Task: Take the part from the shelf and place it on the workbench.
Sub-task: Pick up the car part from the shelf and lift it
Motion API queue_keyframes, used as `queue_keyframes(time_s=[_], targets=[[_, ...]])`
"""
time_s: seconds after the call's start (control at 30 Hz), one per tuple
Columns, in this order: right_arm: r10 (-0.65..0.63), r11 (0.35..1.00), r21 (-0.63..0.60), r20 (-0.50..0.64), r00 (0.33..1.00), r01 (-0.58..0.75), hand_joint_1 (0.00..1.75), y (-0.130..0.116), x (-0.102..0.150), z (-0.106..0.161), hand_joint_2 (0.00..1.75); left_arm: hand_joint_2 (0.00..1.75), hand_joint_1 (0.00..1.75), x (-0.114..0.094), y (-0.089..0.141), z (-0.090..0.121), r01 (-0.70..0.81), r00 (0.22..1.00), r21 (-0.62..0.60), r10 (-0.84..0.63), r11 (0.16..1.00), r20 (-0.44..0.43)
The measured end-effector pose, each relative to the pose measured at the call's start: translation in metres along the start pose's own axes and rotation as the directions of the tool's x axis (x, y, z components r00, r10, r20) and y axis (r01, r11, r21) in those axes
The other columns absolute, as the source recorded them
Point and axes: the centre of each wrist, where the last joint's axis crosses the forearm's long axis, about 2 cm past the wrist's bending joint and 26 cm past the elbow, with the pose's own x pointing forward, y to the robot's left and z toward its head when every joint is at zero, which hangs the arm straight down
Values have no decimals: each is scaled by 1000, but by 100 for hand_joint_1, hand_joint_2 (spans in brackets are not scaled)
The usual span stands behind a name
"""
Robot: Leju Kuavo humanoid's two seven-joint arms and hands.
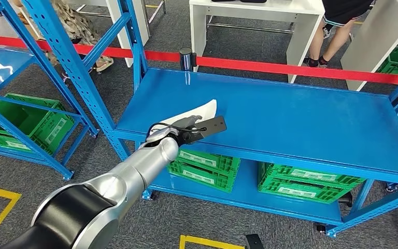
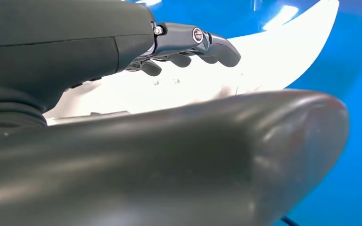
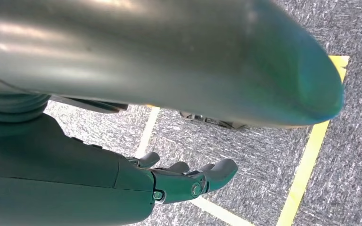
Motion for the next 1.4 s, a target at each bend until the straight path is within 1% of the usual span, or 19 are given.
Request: queue_keyframes(time_s=[0.1,0.7,0.83,1.2,1.23,1.33,1.37,1.4], targets=[[0,1000,0,-1,1000,0,0,0,-1,0,0,0,175,-1,-1,0,0,1000,-9,0,1000,4],[-9,1000,0,3,1000,9,0,1,-4,0,0,0,175,-5,-4,1,4,1000,-18,-4,1000,4],[-10,1000,0,2,1000,10,0,1,-4,0,0,175,175,-7,-4,1,4,1000,-17,-4,1000,1],[-7,1000,0,0,1000,7,0,1,-5,0,0,175,175,-15,-3,2,3,1000,-3,-3,1000,-15],[-7,1000,0,0,1000,7,0,1,-5,0,0,175,169,-16,-3,2,3,1000,-2,-3,1000,-16],[-7,1000,-1,0,1000,7,0,1,-5,0,0,44,38,-17,-2,2,3,1000,1,-3,1000,-18],[-7,1000,-1,0,1000,7,0,1,-5,0,0,0,0,-17,-2,2,3,1000,1,-3,1000,-18],[-8,1000,-1,0,1000,8,0,1,-5,0,0,0,0,-17,-2,2,3,1000,1,-3,1000,-19]])
